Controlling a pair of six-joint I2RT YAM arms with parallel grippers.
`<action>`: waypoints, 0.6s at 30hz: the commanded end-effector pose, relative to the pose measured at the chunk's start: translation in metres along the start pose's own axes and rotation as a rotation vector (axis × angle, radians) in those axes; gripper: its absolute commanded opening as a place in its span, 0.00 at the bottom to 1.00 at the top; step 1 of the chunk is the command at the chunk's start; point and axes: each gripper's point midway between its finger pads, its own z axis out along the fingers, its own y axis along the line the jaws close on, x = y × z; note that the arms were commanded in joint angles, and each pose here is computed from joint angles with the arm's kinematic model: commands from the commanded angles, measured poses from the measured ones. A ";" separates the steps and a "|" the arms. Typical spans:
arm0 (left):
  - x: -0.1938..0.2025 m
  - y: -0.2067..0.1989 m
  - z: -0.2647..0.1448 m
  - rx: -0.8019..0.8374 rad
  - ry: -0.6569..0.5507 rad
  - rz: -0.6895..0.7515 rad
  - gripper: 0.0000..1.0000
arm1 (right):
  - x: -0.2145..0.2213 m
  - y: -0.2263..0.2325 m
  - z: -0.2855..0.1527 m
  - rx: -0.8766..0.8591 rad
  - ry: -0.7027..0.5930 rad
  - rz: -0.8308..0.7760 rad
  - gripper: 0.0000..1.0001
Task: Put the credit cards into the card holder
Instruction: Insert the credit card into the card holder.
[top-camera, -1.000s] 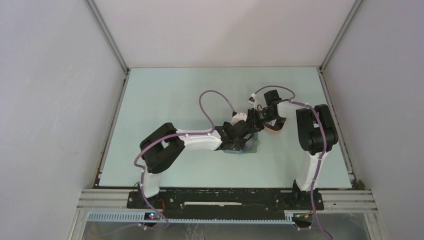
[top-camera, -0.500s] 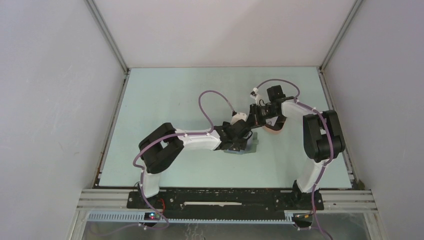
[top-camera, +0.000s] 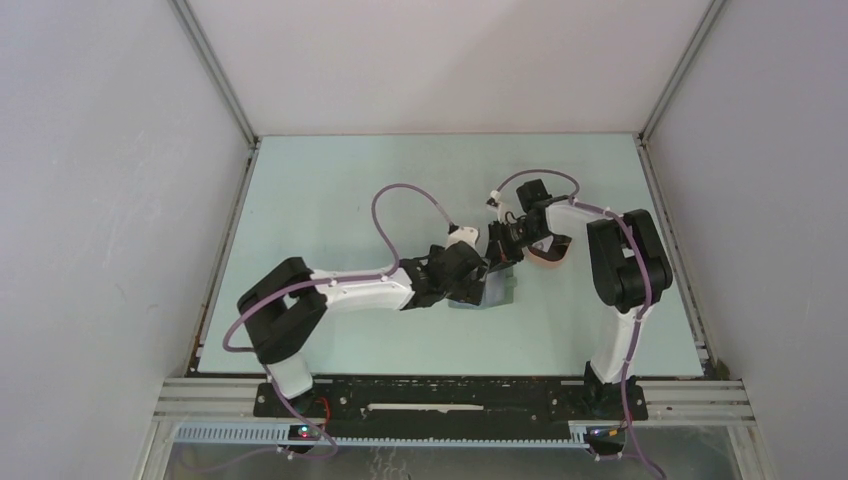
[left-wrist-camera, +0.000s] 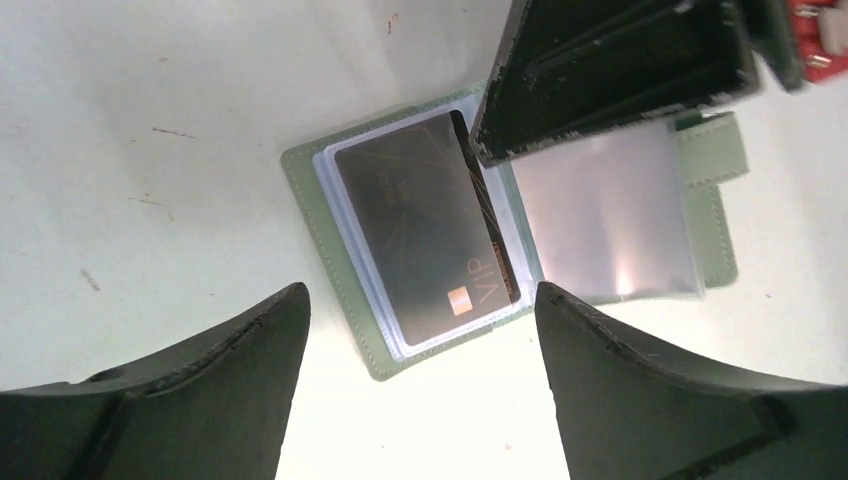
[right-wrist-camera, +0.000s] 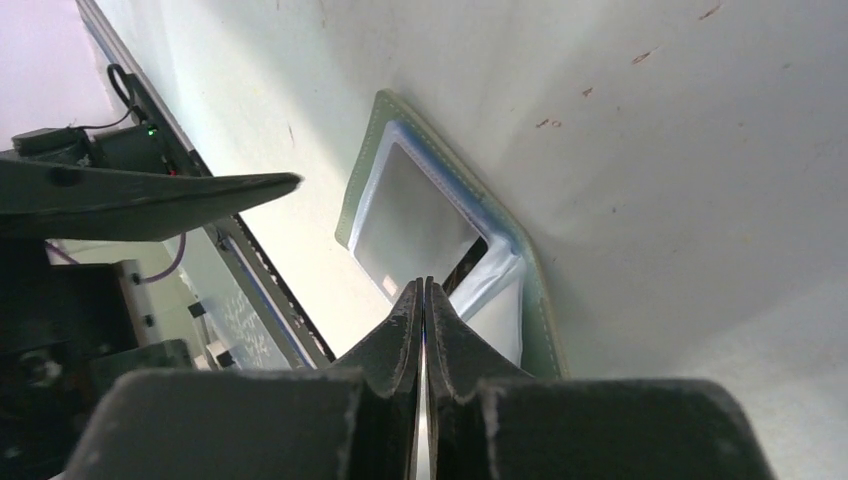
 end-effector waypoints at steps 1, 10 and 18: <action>-0.025 0.000 -0.026 0.054 -0.119 0.001 0.88 | -0.006 -0.003 0.004 0.045 0.024 -0.060 0.08; -0.038 0.031 -0.063 0.052 -0.327 -0.053 1.00 | 0.001 -0.017 0.014 0.124 0.085 -0.077 0.07; -0.031 0.018 -0.065 0.369 -0.345 -0.210 0.89 | 0.004 -0.031 0.015 0.191 0.113 -0.079 0.06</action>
